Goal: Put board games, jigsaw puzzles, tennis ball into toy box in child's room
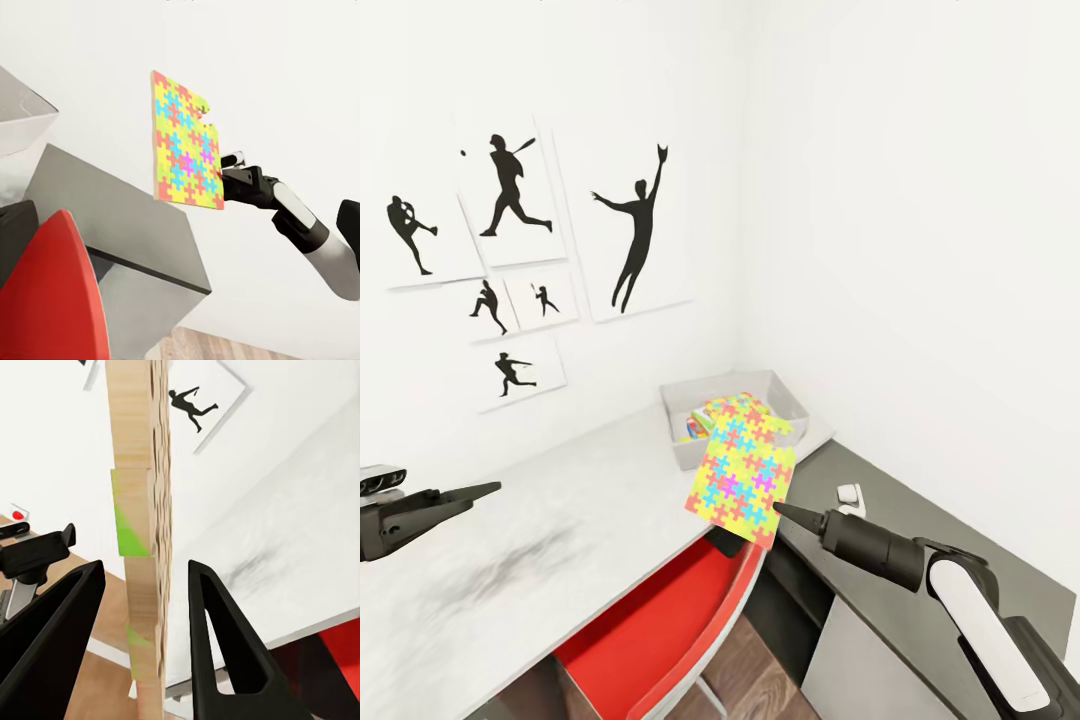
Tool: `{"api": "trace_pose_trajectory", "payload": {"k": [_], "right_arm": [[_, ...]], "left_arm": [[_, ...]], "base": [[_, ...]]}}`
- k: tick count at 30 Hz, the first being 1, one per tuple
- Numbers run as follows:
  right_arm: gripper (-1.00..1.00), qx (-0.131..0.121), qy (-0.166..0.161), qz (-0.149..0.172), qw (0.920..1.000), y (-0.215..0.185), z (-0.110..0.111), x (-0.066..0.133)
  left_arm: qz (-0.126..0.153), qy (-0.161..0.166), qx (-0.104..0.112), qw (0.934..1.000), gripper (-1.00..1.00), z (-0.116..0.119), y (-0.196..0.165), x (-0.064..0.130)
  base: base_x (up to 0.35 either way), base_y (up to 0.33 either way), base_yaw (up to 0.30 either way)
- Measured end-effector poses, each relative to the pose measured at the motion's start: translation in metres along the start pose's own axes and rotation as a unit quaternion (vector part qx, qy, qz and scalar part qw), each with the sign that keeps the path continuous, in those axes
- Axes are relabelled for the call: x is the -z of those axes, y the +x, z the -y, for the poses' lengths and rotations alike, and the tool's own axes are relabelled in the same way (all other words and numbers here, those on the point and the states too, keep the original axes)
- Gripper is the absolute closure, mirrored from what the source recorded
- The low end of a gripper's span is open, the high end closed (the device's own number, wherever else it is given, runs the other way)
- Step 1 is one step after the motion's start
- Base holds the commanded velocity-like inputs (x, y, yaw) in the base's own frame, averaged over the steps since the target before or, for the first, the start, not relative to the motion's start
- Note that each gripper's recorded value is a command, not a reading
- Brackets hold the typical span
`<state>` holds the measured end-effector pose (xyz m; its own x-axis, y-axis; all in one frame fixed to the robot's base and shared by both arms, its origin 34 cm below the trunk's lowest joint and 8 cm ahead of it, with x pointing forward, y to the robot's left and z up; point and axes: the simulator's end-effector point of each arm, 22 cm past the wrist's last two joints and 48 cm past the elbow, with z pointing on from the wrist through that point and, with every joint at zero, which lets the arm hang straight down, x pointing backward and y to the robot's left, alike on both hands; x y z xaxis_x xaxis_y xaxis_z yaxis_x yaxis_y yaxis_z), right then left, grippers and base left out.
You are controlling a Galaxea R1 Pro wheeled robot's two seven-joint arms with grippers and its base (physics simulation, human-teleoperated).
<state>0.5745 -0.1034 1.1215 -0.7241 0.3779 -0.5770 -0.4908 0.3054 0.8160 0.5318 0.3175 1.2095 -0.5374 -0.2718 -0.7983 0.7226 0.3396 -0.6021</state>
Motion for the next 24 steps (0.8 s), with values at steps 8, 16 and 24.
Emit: {"api": "trace_pose_trajectory", "payload": {"k": [8,16,24], "right_arm": [[1.0,0.001,-0.001,0.001,1.0,0.0,-0.002,0.0],[1.0,0.006,-0.003,0.002,1.0,-0.002,-0.006,0.0],[1.0,0.011,-0.005,0.004,0.9999,-0.004,-0.012,0.001]], "left_arm": [[0.0,0.0,-0.001,1.0,-1.0,0.001,0.0,0.0],[0.002,0.002,-0.005,1.0,-1.0,0.005,-0.002,0.001],[0.004,0.003,-0.011,0.9999,-1.0,0.01,-0.005,0.002]], "base": [[0.212,-0.001,0.022],[0.175,0.022,0.132],[0.142,0.015,0.175]]}}
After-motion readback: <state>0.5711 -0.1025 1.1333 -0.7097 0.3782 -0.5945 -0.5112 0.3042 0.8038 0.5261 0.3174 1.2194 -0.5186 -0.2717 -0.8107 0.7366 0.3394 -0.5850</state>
